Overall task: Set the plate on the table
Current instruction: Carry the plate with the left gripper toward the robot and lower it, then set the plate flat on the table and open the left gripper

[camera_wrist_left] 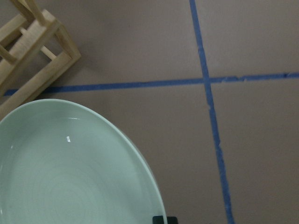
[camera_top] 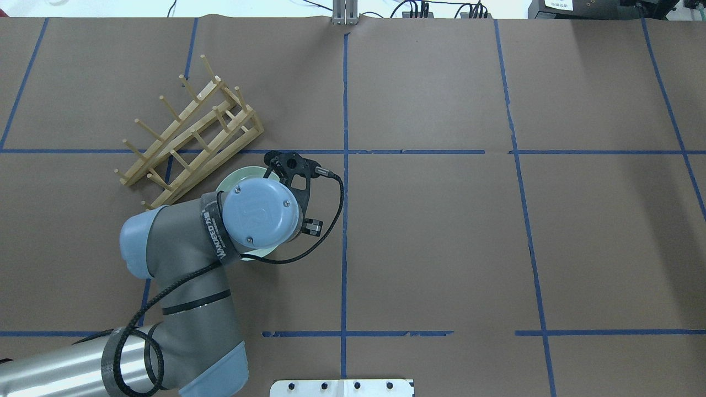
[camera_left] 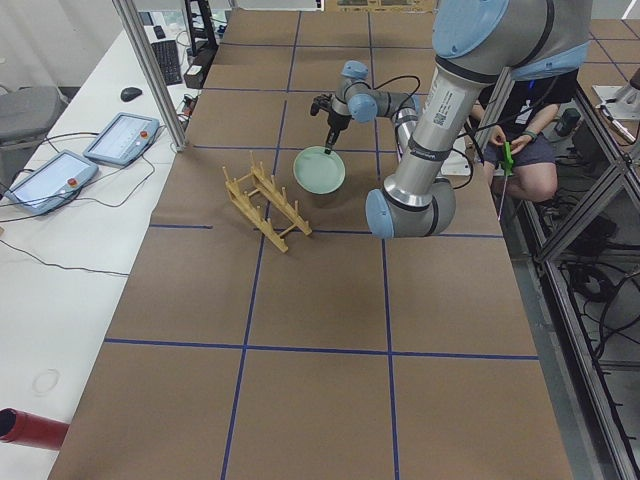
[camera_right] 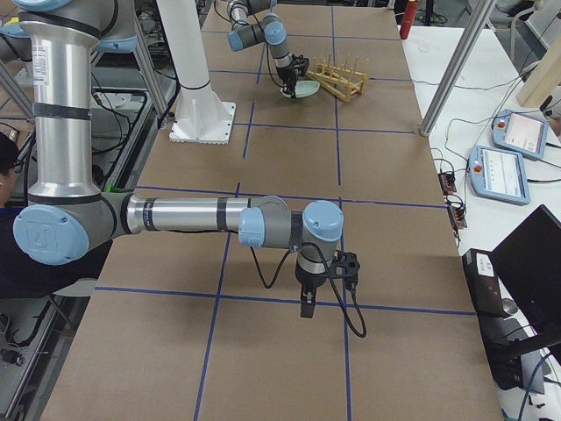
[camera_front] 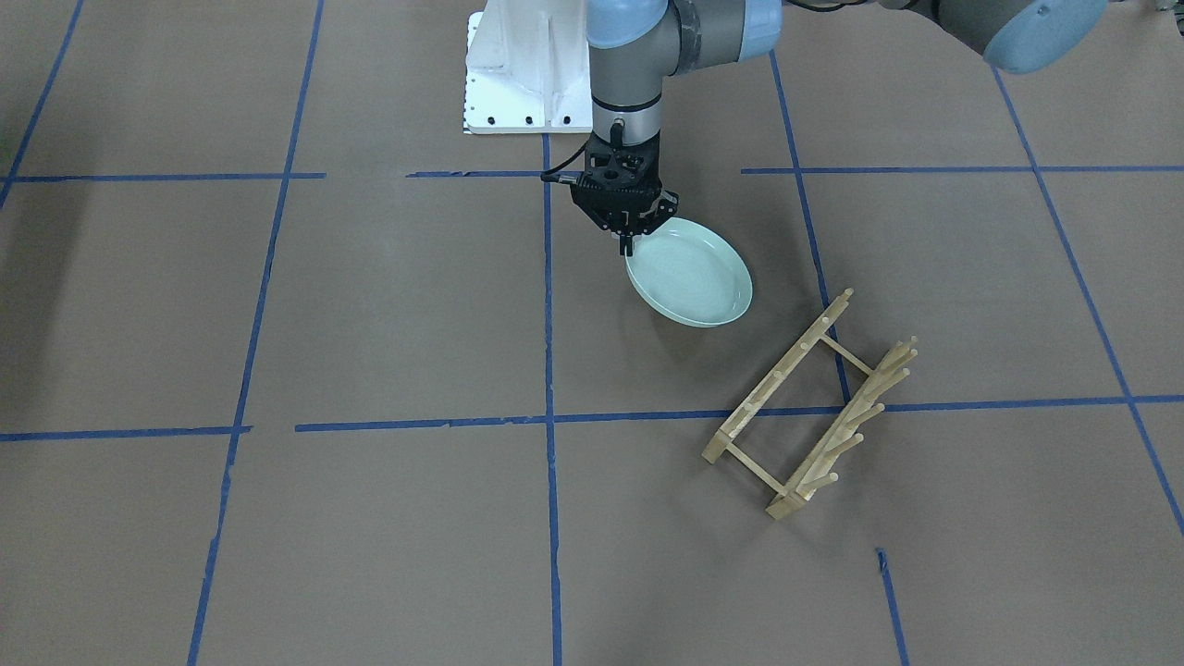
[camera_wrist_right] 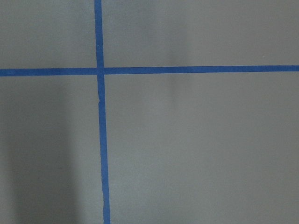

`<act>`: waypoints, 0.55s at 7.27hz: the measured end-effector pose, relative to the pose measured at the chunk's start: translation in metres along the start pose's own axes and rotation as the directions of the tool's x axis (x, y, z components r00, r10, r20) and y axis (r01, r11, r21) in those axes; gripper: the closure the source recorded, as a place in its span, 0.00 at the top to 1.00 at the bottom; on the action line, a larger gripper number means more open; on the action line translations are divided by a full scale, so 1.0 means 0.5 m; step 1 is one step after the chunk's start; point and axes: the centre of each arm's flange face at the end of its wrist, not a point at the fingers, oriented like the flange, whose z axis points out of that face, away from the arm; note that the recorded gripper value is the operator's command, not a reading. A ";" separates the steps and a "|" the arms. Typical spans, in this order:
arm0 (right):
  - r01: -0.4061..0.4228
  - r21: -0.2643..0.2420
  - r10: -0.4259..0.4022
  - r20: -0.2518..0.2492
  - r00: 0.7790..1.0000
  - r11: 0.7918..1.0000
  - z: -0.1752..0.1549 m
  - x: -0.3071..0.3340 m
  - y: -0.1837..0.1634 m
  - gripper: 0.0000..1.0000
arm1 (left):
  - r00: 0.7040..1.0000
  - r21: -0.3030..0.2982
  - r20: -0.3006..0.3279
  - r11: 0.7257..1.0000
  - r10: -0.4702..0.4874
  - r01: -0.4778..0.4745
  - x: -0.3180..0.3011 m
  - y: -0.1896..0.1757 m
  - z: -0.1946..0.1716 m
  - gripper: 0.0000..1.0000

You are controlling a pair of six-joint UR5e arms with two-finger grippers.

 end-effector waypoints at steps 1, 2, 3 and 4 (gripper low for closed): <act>0.000 0.000 0.000 0.000 1.000 1.000 0.000 0.000 0.000 1.00 | 0.999 0.003 0.023 0.999 0.032 -0.032 0.009 0.016 0.014 1.00; 0.000 0.000 0.000 0.000 1.000 1.000 0.000 0.000 0.000 1.00 | 0.999 0.004 0.035 0.999 0.042 -0.042 0.010 0.027 0.024 1.00; -0.001 0.000 0.001 0.000 1.000 1.000 0.000 0.001 0.000 1.00 | 0.998 0.014 0.042 0.999 0.045 -0.046 0.009 0.033 0.027 1.00; -0.001 0.000 0.001 0.000 1.000 1.000 0.000 0.000 0.000 1.00 | 0.998 0.038 0.047 0.998 0.046 -0.048 0.011 0.033 0.023 1.00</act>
